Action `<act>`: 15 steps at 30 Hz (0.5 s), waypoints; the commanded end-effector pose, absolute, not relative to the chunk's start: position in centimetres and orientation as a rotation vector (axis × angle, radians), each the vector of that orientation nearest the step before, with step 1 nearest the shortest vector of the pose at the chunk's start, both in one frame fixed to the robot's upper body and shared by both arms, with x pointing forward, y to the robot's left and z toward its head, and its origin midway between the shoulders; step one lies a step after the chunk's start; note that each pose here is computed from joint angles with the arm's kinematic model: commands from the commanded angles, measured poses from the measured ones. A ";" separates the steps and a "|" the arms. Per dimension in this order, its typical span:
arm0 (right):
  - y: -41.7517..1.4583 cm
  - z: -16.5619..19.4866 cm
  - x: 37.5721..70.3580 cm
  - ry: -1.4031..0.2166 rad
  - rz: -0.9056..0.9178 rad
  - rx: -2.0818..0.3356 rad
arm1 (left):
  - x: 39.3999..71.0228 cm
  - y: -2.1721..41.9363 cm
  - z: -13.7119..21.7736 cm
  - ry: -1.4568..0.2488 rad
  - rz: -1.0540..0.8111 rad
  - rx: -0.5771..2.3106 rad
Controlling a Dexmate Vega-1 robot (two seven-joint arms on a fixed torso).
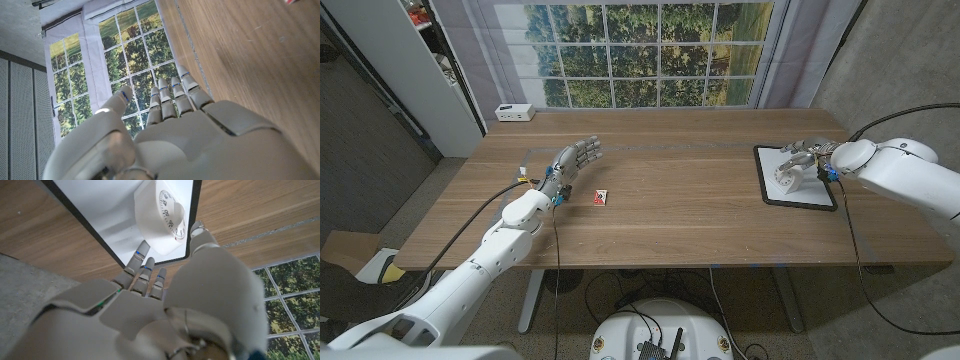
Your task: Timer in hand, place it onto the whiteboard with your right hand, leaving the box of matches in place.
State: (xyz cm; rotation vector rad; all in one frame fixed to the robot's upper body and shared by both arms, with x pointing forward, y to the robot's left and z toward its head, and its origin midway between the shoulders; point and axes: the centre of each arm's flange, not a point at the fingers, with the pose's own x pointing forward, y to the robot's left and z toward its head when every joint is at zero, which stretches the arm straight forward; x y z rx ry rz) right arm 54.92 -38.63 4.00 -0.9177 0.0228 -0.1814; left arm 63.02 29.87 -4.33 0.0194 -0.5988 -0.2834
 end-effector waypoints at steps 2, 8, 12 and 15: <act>-38.2 6.1 52.9 -0.090 -0.195 -0.911 | 62.7 30.0 -4.4 -0.609 -0.282 0.016; -36.5 7.7 51.5 -0.215 -0.177 -0.897 | 62.8 30.0 -4.5 -0.608 -0.287 0.015; -35.2 8.4 51.1 -0.260 -0.146 -0.893 | 62.9 30.0 -4.4 -0.610 -0.290 0.016; -34.3 8.7 50.7 -0.294 -0.129 -0.895 | 62.9 29.9 -4.4 -0.610 -0.292 0.015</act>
